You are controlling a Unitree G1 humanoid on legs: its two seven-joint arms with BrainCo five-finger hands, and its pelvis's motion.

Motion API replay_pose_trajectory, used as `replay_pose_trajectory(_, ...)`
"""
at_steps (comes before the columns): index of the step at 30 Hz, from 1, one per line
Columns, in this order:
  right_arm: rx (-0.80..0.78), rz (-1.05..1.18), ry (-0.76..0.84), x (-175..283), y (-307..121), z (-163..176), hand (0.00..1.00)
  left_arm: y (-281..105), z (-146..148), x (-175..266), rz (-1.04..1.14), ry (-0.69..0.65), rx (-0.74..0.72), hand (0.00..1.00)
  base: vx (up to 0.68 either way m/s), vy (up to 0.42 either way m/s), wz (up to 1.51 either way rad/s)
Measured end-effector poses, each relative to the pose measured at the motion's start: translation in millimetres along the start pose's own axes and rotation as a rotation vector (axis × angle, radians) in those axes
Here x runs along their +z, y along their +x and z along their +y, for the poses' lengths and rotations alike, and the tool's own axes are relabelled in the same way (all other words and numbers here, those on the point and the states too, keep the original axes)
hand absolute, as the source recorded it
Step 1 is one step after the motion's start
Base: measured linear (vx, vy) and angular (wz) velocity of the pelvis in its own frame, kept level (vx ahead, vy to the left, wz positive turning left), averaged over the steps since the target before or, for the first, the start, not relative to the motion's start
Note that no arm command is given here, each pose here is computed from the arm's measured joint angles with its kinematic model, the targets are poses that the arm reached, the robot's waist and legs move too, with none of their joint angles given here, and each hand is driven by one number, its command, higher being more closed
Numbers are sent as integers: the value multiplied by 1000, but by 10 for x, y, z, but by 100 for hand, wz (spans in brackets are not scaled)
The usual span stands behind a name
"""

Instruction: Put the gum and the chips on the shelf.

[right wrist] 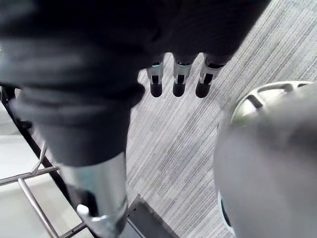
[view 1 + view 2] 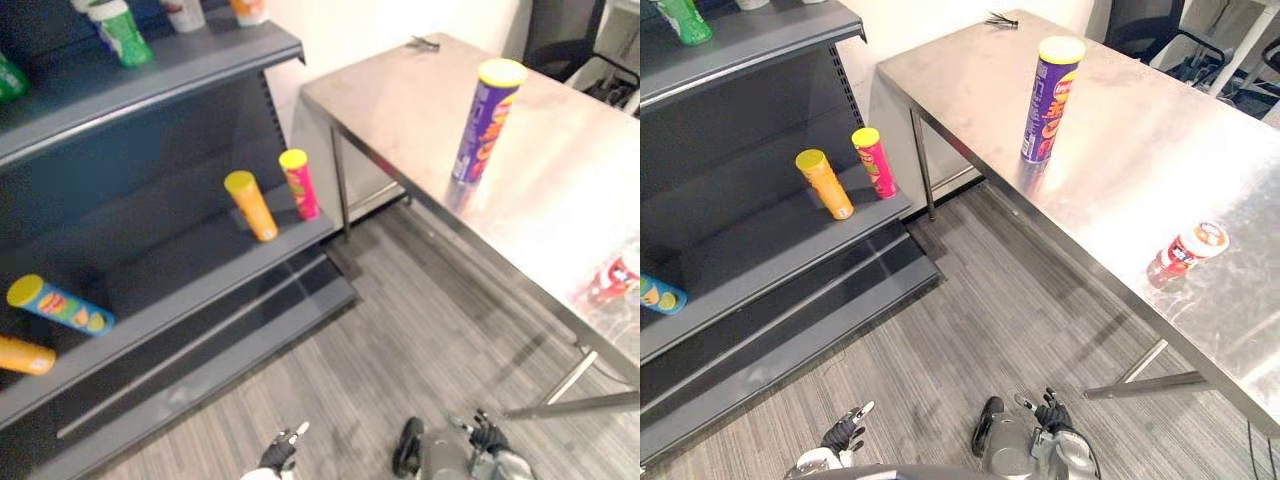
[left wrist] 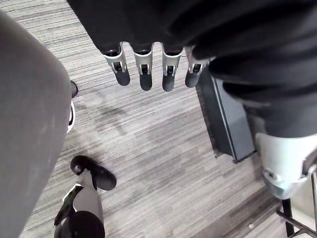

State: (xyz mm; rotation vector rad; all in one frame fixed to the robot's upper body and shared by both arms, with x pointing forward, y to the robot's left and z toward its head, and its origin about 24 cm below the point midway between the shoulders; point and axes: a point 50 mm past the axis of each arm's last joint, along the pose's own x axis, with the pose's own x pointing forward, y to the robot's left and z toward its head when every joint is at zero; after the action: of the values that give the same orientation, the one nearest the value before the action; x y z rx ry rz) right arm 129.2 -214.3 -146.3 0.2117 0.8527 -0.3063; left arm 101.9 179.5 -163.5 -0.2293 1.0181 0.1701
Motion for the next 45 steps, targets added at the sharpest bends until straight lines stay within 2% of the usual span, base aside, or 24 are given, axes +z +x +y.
replay_pose_trajectory(10, -22, -1, 35, -1, -5, -49, 0, 26, 29, 107, -22, 15, 18, 0, 19, -47, -47)
replay_pose_trajectory(13, -56, 10, 15, -30, -39, -202, 0, 23, 12, 110, -37, -25, 25, 0, 222, -90, -112)
replay_pose_trajectory(14, -75, 21, 36, -56, -47, -241, 0, 28, 12, 145, -54, -61, 30, 0, 210, 11, -128)
replay_pose_trajectory(19, -178, 91, 122, -296, -174, -471, 0, 31, 3, 215, -100, -73, 25, 0, 195, 62, -132)
replay_pose_trajectory(26, -188, 85, 164, -326, -190, -453, 0, 14, 58, 153, -85, -110, 53, 0, 223, 272, -135)
replay_pose_trajectory(30, -144, 106, 192, -405, -180, -255, 0, 4, 143, 156, -78, -74, 68, 0, 248, 379, -98)
replay_pose_trajectory(34, -133, 107, 185, -386, -162, -225, 0, 3, 143, 113, -45, 8, 57, 0, 162, 185, -65)
replay_pose_trajectory(39, -160, 126, 199, -444, -196, -291, 0, 13, 46, 90, -32, 81, 17, 0, 72, 75, -12)
replay_pose_trajectory(45, -234, 131, 278, -484, -233, -410, 0, 1, 58, 51, -19, 105, 16, 0, -23, 11, 3)
